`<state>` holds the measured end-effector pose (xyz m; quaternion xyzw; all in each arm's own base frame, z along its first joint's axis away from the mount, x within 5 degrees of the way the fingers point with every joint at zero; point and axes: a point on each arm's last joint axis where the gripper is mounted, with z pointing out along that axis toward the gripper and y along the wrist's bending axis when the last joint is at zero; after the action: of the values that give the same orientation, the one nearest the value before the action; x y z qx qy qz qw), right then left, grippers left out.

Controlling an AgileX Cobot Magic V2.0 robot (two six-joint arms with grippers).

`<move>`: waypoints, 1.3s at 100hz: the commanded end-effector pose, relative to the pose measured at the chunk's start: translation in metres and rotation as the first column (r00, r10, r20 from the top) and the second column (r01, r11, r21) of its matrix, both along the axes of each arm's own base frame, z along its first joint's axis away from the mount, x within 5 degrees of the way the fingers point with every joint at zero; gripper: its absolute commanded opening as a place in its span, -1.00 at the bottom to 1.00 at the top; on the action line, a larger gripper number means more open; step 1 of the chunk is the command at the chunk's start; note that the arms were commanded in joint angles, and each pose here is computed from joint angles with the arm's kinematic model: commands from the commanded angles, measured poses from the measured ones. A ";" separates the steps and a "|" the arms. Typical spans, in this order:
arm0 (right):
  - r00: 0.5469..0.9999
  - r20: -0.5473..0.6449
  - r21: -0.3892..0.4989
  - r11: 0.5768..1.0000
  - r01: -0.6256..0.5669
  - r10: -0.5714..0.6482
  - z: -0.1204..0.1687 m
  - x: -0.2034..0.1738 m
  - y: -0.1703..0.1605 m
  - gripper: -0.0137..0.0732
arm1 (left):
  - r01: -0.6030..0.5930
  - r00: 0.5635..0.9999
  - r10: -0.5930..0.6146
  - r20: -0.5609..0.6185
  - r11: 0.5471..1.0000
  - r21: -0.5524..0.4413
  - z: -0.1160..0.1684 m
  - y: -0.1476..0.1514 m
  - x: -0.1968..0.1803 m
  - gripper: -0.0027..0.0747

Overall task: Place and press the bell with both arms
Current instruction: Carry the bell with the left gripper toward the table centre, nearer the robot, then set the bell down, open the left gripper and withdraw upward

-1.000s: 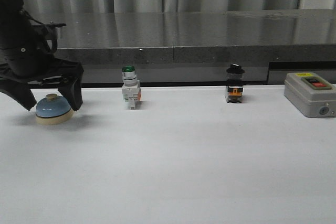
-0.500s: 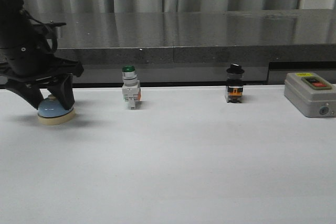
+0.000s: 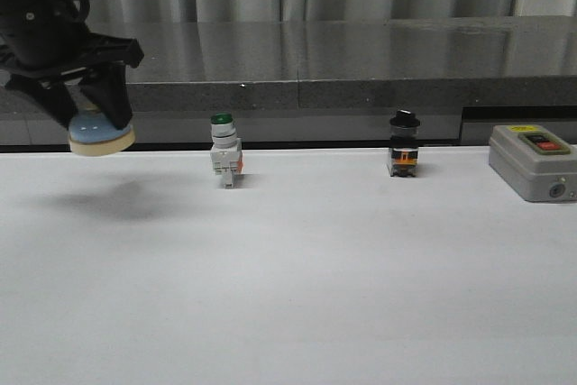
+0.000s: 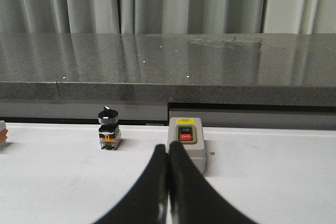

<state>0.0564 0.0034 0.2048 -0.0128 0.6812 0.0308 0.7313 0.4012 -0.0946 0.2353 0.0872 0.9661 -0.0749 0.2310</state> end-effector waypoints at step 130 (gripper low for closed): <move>0.993 0.121 -0.004 1.000 -0.001 0.001 0.014 -0.004 0.000 -0.85 | 0.471 0.882 -0.470 0.016 0.882 -0.003 -0.015 -0.187 -0.071 0.29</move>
<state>0.0564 0.0034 0.2048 -0.0128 0.6812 0.0308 0.7313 0.3282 -0.2797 0.1863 0.3255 0.9257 -0.1071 0.1600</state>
